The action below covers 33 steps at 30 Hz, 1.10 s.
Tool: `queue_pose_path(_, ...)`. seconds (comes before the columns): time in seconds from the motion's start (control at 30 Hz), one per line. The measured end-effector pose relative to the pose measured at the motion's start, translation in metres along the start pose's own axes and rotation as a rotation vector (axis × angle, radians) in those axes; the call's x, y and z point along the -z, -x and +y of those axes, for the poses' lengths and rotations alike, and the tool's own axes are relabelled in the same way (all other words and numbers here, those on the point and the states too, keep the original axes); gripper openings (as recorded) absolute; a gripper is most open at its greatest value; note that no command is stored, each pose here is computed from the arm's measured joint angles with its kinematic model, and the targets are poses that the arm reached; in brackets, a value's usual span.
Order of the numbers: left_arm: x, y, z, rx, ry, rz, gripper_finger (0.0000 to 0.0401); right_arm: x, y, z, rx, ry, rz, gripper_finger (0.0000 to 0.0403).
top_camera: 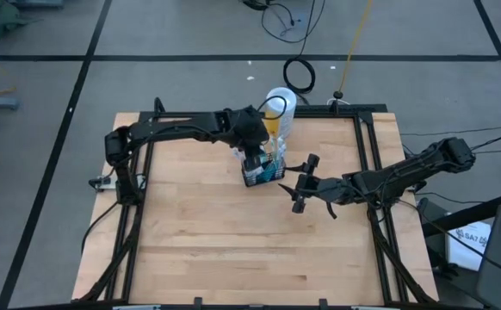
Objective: Pick & Place toothbrushing station
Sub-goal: Put the blue mouthwash into the black wire organizer, then return to Home Position
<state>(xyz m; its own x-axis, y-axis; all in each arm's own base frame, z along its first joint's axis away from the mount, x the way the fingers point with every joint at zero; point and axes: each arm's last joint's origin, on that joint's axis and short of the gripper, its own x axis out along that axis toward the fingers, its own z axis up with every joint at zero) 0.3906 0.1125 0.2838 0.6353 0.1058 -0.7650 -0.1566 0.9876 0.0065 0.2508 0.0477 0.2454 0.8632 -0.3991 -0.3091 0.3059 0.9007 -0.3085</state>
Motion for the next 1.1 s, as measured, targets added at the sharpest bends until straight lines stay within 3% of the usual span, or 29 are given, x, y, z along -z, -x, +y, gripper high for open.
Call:
queue_pose_path(0.33, 0.009, -0.037, 0.002, 0.016, 0.009, 0.063, 0.0089, 0.000, 0.000, 0.000, -0.001, -0.016, 0.001, 0.0238)
queue_pose_path(0.47, 0.010, -0.043, 0.002, 0.019, 0.018, 0.064, 0.0095, 0.000, 0.000, 0.000, -0.002, -0.015, 0.000, 0.0238)
queue_pose_path(0.67, 0.012, -0.046, -0.001, 0.017, -0.007, 0.085, 0.0145, 0.000, 0.000, 0.000, -0.005, -0.013, 0.001, 0.0238)
queue_pose_path(1.1, 0.011, -0.044, 0.000, 0.010, -0.001, 0.074, 0.0131, 0.000, 0.000, 0.000, -0.005, -0.012, 0.001, 0.0238)
